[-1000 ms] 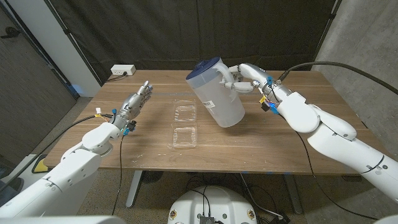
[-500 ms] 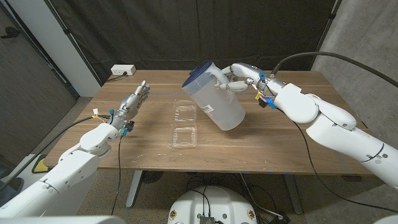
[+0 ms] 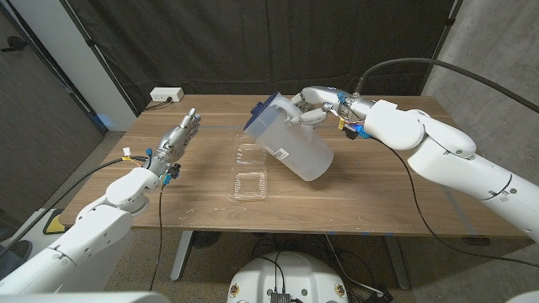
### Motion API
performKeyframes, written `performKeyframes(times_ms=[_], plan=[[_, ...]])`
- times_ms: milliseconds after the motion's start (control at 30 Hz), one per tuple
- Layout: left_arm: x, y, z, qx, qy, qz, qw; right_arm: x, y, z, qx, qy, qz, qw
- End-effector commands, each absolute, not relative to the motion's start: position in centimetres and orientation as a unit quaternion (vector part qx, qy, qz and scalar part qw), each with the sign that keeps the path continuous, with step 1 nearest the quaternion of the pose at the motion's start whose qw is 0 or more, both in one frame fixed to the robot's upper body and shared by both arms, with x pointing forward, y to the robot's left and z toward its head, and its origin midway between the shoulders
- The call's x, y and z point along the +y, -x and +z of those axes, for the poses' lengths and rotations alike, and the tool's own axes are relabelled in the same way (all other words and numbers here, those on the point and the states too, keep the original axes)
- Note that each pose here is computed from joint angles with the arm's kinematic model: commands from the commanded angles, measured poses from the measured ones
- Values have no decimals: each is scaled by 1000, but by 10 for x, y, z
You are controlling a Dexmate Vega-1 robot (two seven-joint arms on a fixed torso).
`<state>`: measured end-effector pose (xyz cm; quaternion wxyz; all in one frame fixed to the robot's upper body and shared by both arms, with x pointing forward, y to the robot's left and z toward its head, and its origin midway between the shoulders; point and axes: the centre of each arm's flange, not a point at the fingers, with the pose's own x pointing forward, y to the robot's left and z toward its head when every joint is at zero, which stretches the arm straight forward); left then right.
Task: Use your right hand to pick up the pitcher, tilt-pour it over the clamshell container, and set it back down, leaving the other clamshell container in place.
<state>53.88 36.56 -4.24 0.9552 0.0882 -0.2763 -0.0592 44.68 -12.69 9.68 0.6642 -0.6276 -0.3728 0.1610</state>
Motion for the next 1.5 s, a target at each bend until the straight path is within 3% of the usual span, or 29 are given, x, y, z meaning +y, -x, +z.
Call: performKeyframes(times_ms=[33,400,1500], plan=[[361,-538,-43,-269,-90,-57,957,-105,-453,112,-343,674,176,630],[354,-546,-38,-265,-97,-70,957,-89,-453,126,-311,706,185,608],[338,-571,-46,-248,-91,-119,957,-71,-476,156,-218,706,230,634]])
